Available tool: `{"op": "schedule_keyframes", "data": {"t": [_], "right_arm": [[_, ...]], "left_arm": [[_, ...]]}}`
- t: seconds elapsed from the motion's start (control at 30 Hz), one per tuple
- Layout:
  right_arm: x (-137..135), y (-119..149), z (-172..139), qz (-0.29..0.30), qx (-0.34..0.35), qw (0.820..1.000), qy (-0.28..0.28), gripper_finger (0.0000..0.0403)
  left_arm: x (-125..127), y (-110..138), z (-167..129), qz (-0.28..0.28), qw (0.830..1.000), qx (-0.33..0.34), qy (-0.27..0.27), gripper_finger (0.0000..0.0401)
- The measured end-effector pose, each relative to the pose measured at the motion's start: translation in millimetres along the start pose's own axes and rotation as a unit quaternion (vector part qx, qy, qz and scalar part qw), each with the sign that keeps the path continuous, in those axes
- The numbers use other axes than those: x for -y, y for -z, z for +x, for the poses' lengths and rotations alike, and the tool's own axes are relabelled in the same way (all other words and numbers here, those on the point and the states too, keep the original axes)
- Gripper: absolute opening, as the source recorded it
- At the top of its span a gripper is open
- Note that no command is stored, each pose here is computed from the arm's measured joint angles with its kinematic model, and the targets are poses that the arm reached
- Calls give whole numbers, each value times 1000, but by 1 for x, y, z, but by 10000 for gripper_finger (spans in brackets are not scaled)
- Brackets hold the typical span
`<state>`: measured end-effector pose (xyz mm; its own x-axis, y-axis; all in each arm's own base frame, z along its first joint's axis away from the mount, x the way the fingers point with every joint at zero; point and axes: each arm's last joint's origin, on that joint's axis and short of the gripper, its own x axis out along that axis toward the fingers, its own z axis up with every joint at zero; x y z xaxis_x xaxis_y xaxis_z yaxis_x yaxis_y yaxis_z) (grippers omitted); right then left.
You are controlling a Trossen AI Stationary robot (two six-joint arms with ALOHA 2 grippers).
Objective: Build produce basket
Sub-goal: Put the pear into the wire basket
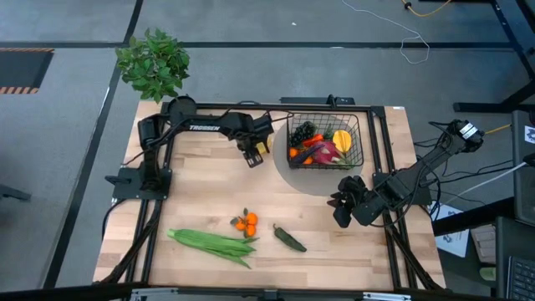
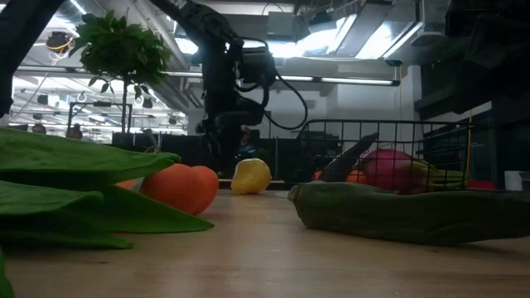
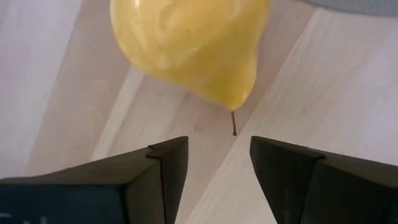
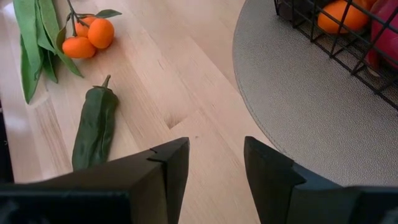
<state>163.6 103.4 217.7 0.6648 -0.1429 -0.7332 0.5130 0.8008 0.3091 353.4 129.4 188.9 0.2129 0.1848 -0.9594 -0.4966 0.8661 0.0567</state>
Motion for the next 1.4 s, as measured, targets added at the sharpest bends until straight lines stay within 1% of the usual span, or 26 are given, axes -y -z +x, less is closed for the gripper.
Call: {"op": "schedule_keyframes", "data": {"t": [0.07,0.2,0.43,0.6,0.83,1.1,1.27,1.4], "right_arm": [[0,0,0,0,-3,1000,-1,143],[0,0,0,0,-4,1000,-2,143],[0,0,0,0,-7,1000,-3,143],[0,0,0,0,-7,1000,-3,143],[0,0,0,0,-7,1000,-3,143],[0,0,0,1,-7,1000,-4,143],[0,0,0,1,-7,1000,-4,143],[0,0,0,1,-7,1000,-4,143]], "left_arm": [[1,-3,4,0,1000,9,1,164],[3,-6,3,3,999,31,-19,165],[6,-1,4,11,1000,11,-15,165],[5,12,17,13,1000,-13,-19,165],[9,9,20,12,1000,18,-11,165],[9,9,21,11,1000,22,-10,165],[9,17,30,11,1000,15,3,165],[9,18,35,8,999,33,7,165]]}}
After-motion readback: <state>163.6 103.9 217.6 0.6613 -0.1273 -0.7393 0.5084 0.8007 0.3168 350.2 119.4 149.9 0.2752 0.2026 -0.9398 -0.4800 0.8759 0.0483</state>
